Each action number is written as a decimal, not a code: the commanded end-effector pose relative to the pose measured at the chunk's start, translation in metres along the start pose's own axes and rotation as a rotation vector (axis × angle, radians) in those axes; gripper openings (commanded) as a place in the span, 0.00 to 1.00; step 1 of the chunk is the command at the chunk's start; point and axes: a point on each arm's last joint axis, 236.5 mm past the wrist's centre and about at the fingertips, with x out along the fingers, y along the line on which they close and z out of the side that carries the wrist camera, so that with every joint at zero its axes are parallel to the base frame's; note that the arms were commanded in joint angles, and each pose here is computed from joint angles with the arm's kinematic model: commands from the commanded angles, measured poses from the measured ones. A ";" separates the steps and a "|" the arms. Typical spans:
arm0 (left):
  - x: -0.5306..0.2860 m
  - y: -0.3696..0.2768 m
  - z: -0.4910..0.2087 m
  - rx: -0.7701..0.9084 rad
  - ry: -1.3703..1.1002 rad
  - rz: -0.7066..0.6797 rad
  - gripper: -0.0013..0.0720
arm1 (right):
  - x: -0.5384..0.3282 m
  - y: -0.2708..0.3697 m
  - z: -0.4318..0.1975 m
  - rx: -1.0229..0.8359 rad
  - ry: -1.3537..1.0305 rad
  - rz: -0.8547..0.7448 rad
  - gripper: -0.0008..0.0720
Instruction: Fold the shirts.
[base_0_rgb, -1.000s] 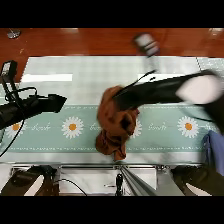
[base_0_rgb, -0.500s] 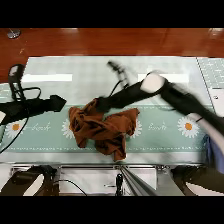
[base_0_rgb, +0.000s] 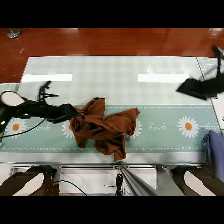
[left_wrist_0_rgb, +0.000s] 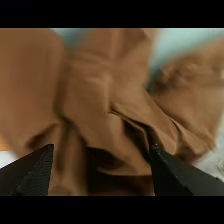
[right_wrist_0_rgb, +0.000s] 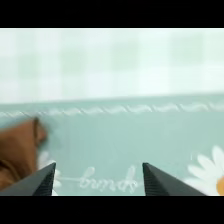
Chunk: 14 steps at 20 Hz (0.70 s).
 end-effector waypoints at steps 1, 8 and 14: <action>0.036 -0.012 -0.004 -0.086 0.112 -0.148 0.96 | 0.027 -0.019 -0.064 0.066 0.080 0.041 0.86; 0.022 -0.029 0.047 0.005 -0.029 -0.165 0.05 | 0.100 0.060 -0.190 0.089 0.341 0.271 0.86; 0.012 -0.039 0.063 0.040 -0.069 -0.169 0.05 | 0.139 0.122 -0.183 0.071 0.334 0.339 0.86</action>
